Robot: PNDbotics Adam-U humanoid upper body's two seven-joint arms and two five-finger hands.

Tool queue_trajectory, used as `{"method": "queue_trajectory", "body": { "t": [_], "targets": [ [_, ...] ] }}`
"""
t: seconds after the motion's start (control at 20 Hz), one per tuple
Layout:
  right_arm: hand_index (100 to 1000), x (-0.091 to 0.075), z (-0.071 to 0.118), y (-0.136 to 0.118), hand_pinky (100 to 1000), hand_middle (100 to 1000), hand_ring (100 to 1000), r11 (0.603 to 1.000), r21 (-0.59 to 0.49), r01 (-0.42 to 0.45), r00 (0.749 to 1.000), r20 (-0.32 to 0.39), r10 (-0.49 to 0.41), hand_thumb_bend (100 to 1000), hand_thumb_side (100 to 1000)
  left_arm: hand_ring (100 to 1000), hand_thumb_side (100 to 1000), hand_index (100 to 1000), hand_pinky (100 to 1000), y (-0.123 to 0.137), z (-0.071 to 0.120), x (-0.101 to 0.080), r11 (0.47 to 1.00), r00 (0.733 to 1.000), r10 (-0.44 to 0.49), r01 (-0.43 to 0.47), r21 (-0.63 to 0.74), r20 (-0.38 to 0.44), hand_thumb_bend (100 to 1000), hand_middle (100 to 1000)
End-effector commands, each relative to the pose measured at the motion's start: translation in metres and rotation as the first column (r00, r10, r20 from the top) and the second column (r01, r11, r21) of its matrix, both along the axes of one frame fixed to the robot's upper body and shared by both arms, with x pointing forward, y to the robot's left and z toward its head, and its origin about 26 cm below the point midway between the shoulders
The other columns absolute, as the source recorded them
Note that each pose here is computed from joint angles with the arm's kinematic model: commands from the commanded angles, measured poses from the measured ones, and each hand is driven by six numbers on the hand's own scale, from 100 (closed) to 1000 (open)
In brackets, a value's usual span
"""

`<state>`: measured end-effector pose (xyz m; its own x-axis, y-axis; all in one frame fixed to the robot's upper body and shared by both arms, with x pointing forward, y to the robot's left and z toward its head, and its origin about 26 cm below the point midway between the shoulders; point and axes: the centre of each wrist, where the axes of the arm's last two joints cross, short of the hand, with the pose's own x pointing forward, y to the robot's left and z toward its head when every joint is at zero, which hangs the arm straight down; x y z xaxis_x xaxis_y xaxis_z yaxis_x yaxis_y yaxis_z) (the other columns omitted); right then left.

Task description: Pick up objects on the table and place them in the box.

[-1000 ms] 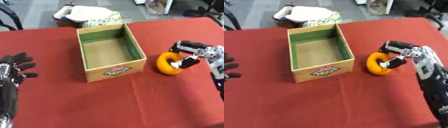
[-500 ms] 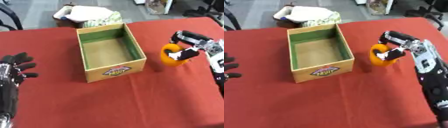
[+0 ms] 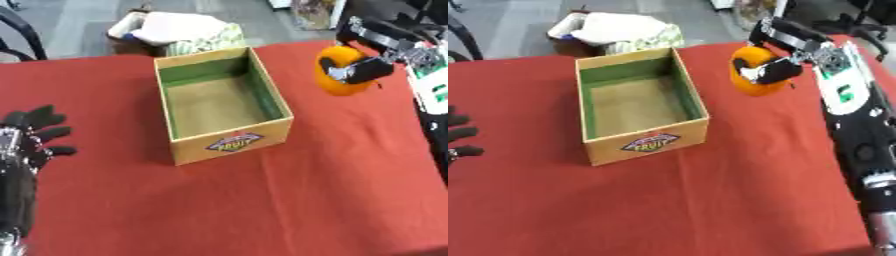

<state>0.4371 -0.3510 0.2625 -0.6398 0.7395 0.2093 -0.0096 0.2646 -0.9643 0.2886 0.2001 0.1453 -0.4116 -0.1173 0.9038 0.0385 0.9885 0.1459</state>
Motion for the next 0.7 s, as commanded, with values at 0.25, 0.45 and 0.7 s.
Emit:
{"method": "queue_trajectory", "body": {
  "t": [0.25,0.45,0.7],
  "targets": [
    [202,0.016,0.029,0.043,569,148,480,0.997,0.021,-0.080,0.994,0.081,0.078,100,204,731,1000,830,610,0.001,0.004,-0.001,1.000,1.000,-0.013,0.013,0.010,0.013,117,707],
    [221,0.028,0.030,0.075,573,162,491,0.991,0.022,-0.130,0.988,0.086,0.128,100,203,730,1000,830,611,0.000,0.004,-0.001,1.000,1.000,-0.017,0.017,0.008,0.011,116,707],
    [236,0.041,0.024,0.109,573,172,499,0.985,0.030,-0.170,0.983,0.071,0.168,100,203,729,1000,830,611,-0.001,0.004,-0.001,1.000,1.000,-0.025,0.025,0.006,0.008,116,707]
  ]
}}
